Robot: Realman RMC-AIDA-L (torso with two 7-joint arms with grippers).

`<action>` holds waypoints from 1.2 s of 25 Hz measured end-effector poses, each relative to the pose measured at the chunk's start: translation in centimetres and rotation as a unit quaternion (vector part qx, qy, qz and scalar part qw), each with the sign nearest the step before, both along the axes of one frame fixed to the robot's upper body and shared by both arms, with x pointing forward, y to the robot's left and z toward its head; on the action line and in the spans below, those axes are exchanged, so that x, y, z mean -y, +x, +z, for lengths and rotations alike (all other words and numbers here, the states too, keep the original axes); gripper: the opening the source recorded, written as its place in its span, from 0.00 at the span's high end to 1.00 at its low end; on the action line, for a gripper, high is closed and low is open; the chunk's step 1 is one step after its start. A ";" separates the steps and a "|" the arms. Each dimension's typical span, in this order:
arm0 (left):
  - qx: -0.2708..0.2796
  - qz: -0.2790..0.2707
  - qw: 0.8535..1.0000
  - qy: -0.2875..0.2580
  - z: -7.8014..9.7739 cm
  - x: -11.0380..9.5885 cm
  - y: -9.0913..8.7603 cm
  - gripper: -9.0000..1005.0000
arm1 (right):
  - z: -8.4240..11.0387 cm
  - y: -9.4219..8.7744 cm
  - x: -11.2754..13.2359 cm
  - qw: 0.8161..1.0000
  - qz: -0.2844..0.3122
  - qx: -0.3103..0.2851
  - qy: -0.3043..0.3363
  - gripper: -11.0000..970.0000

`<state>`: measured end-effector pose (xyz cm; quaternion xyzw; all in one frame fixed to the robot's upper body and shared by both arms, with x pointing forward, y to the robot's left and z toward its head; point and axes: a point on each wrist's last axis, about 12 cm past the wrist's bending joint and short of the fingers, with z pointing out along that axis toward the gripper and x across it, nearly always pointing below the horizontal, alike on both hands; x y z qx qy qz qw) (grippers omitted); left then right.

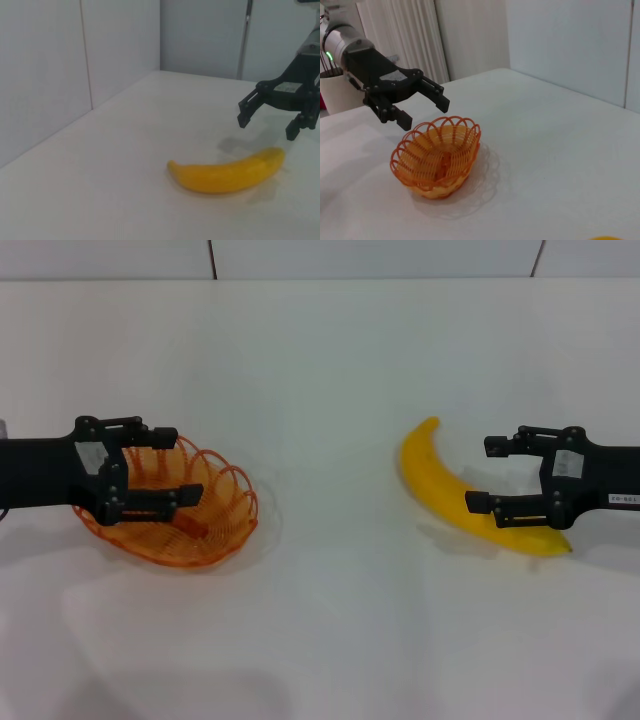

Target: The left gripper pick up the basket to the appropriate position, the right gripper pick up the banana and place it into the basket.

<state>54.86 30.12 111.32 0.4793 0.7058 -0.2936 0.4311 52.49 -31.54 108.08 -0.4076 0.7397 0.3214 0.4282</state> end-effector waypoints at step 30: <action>-0.138 0.204 0.969 0.005 5.9 -3.6 3.6 0.20 | 0.1 0.3 -0.1 1.000 0.002 0.007 -0.001 0.14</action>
